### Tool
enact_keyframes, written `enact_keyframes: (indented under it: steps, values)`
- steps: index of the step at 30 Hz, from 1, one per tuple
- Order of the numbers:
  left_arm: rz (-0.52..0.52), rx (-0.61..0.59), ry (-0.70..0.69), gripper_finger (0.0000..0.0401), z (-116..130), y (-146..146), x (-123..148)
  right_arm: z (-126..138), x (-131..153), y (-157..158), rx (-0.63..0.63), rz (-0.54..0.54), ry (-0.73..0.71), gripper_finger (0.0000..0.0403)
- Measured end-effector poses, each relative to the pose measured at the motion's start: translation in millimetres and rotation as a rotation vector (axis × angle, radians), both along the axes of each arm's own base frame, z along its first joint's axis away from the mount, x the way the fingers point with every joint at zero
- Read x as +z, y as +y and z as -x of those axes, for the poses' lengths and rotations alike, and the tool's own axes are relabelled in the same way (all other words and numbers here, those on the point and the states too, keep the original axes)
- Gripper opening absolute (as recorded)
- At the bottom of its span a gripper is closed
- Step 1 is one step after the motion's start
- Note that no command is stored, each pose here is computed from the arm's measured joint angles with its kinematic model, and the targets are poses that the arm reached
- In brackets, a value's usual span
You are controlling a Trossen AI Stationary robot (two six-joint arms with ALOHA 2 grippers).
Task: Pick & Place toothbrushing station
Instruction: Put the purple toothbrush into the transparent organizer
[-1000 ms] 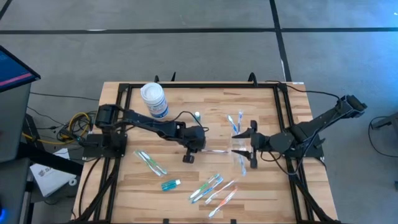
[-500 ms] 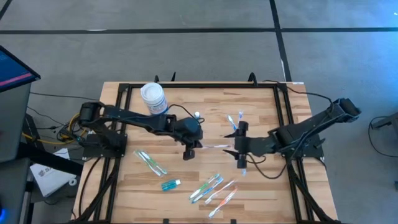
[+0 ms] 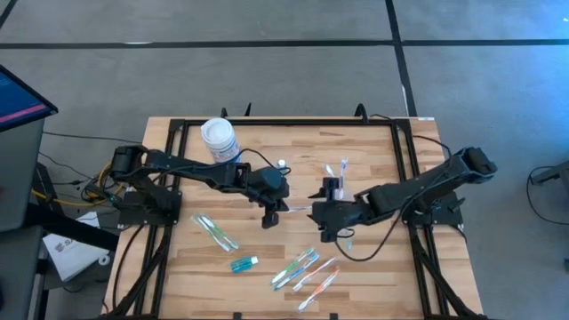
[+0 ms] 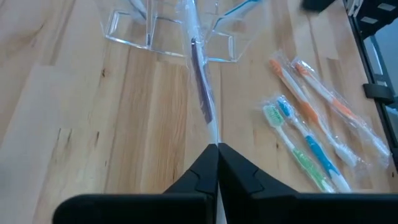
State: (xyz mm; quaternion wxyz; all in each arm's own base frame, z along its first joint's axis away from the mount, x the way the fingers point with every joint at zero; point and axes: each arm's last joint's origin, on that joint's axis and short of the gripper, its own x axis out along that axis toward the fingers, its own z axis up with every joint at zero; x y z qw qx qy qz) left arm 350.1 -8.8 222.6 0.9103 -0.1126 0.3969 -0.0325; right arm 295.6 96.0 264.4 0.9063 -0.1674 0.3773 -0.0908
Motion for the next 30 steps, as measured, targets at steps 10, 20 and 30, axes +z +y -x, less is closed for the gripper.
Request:
enact_keyframes:
  steps: [10,20,30]
  values:
    - [0.012,-0.011,-0.006,0.0000,-0.5,-0.5,0.4,-25.2,-17.2,0.7,-0.010,0.029,0.071,0.0248]
    - [0.019,-0.018,-0.015,0.0001,-1.2,-0.8,0.7,-45.3,-37.5,4.3,0.012,0.045,0.142,0.0248]
    - [0.019,-0.018,-0.022,0.0001,-1.7,-0.8,1.2,-62.1,-47.4,-1.0,-0.001,0.066,0.170,0.0246]
